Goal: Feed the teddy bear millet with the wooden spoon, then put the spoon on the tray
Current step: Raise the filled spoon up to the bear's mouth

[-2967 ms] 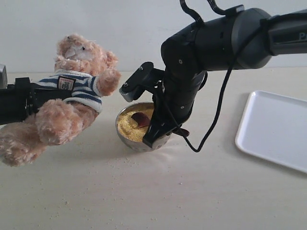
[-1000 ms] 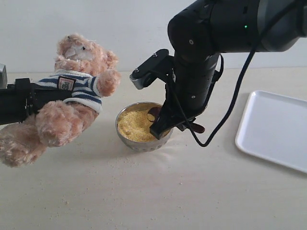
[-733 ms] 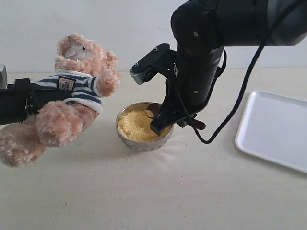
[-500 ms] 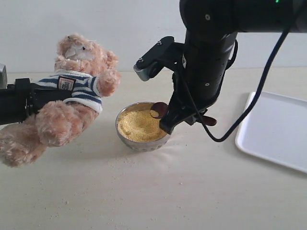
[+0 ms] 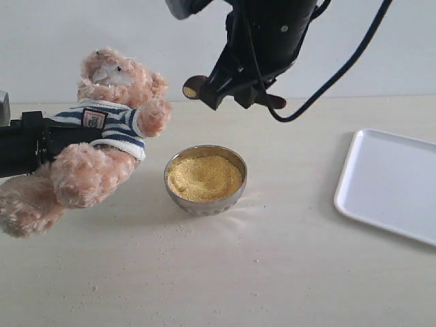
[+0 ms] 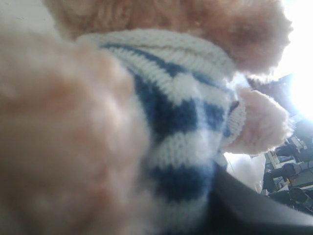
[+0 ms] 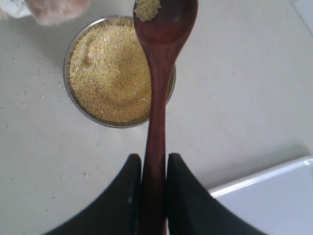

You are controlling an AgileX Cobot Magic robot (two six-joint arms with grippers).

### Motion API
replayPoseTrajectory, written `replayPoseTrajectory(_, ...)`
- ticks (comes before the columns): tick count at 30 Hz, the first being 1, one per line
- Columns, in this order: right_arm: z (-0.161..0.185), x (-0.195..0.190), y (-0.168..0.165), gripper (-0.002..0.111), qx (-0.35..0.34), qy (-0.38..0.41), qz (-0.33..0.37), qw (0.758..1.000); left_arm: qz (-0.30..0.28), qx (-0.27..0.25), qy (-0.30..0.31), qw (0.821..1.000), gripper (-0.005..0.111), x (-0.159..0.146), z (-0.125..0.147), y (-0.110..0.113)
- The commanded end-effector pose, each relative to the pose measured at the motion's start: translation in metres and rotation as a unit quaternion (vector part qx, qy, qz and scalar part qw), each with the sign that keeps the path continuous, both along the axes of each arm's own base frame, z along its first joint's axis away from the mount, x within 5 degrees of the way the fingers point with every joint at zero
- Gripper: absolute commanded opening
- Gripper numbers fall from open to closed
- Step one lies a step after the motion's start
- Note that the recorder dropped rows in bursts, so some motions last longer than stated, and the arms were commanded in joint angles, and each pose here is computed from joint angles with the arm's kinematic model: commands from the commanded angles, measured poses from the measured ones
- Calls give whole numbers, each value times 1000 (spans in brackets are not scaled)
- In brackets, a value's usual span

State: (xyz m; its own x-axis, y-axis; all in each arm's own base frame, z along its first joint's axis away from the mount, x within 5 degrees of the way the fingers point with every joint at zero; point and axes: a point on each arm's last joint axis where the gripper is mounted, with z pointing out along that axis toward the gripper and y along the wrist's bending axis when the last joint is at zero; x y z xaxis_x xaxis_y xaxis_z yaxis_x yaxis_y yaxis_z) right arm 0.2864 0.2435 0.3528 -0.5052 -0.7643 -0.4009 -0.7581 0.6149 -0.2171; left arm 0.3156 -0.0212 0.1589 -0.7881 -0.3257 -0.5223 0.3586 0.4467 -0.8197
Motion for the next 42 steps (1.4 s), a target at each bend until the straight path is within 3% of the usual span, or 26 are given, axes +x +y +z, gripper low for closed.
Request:
replayPoseTrajectory(1, 27, -3, -1, 0, 27, -17, 4, 999, -4, -14, -12, 1000, 5, 1, 4, -1)
replayPoseTrajectory(9, 45, -8, 5, 0, 78, -13, 22, 997, -4, -14, -12, 1000, 5, 1, 4, -1)
replayPoseTrajectory(17, 24, -3, 21, 0, 93, 36, 37, 994, -4, -14, -12, 1000, 5, 1, 4, -1)
replayPoseTrajectory(25, 21, 4, 43, 0, 184, 33, 49, 981, -4, -14, -12, 1000, 5, 1, 4, -1)
replayPoseTrajectory(32, -4, 21, 59, 0, 182, 17, 68, 981, -4, -14, -11, 1000, 5, 1, 4, -1)
replayPoseTrajectory(36, 0, 24, 64, 0, 204, -13, 72, 976, -4, -14, -11, 1000, 5, 1, 4, -1)
replayPoseTrajectory(42, -5, 26, 64, 0, 182, -23, 98, 978, -4, -15, -10, 1000, 5, 1, 4, -1)
